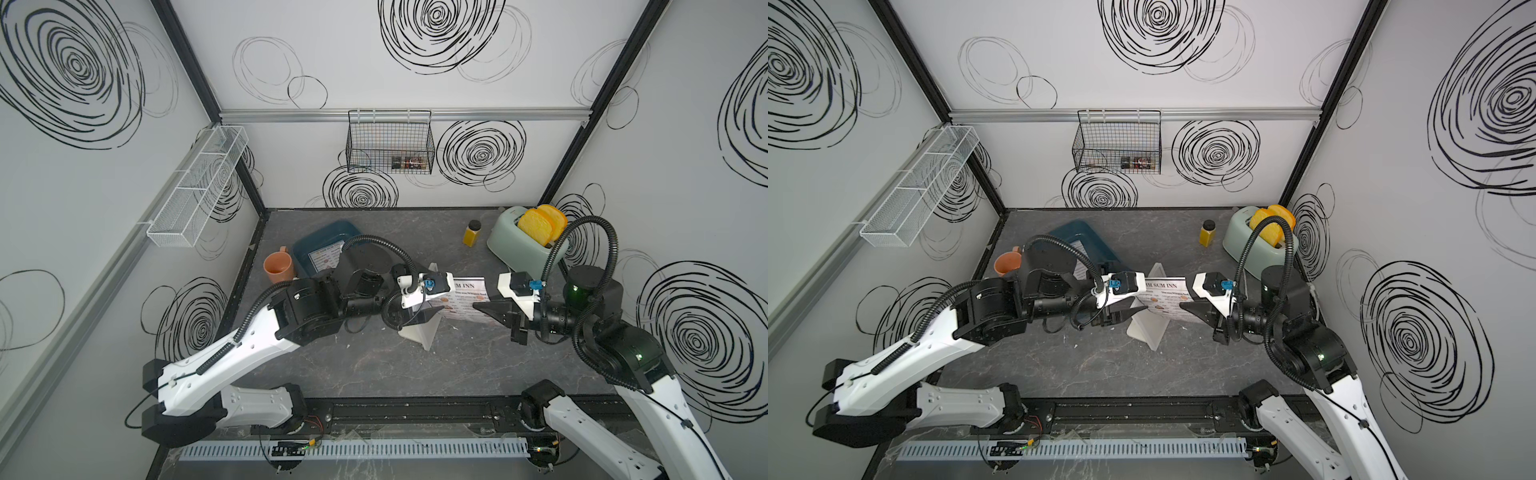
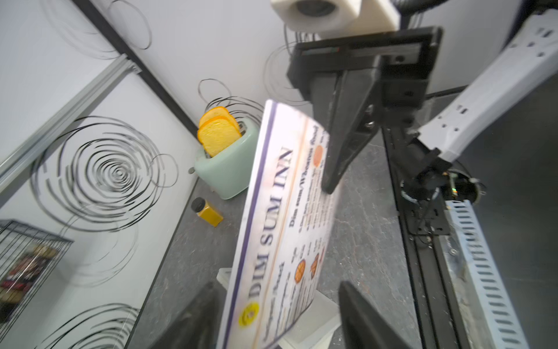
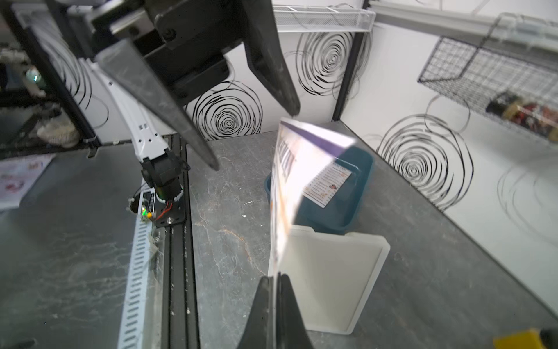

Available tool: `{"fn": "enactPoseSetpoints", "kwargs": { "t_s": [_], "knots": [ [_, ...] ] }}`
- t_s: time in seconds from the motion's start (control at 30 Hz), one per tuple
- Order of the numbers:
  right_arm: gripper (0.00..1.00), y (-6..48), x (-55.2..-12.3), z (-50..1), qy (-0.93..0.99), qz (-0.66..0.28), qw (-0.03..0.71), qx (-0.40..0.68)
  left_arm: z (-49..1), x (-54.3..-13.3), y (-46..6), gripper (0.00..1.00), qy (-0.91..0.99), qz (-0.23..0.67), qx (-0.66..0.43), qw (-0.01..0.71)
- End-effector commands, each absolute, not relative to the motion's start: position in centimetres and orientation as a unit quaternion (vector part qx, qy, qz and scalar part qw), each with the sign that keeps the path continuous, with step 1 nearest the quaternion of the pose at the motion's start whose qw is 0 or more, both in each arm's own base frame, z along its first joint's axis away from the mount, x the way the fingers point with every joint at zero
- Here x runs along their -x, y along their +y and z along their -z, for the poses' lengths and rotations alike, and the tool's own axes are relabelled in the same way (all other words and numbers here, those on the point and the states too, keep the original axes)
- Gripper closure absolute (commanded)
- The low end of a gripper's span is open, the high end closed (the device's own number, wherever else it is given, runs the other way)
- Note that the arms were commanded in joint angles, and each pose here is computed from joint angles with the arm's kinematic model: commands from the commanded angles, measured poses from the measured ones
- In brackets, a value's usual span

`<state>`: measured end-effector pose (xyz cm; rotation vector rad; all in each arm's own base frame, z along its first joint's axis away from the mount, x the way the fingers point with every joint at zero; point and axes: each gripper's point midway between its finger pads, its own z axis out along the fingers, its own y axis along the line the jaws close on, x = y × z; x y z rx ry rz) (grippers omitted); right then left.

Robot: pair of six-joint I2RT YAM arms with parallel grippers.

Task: Replace the menus in the menu holders
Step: Take out the menu from the menu holder, then place the menu at the center of the board.

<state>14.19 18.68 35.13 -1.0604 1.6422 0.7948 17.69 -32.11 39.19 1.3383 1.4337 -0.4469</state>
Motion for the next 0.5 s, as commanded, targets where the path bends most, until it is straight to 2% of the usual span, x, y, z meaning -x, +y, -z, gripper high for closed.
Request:
{"fn": "enactPoseSetpoints", "kwargs": {
  "t_s": [0.0,0.07,0.13,0.27,0.33,0.47],
  "knots": [
    [1.00,15.6,-17.0,-32.1,0.807,-0.321,0.445,0.218,-45.2,-21.5,-28.1,0.04,0.639,0.195,-0.349,0.658],
    [1.00,13.6,-18.3,-29.2,0.859,-0.295,0.407,0.102,-44.9,-22.7,-25.9,0.04,0.679,0.252,-0.230,0.650],
    [1.00,12.8,-18.8,-26.2,0.893,-0.274,0.355,0.045,-42.9,-22.8,-25.1,0.04,0.715,0.312,-0.167,0.603],
    [1.00,10.9,-20.0,-21.1,0.937,-0.219,0.274,-0.013,-37.0,-21.3,-25.8,0.04,0.771,0.362,-0.152,0.502],
    [1.00,10.8,-20.4,-18.8,0.943,-0.245,0.224,-0.017,-33.7,-21.1,-25.5,0.04,0.800,0.354,-0.136,0.466],
    [1.00,10.6,-21.2,-16.4,0.939,-0.310,0.144,-0.033,-30.4,-20.9,-26.0,0.04,0.810,0.370,-0.127,0.437]
  ]
}}
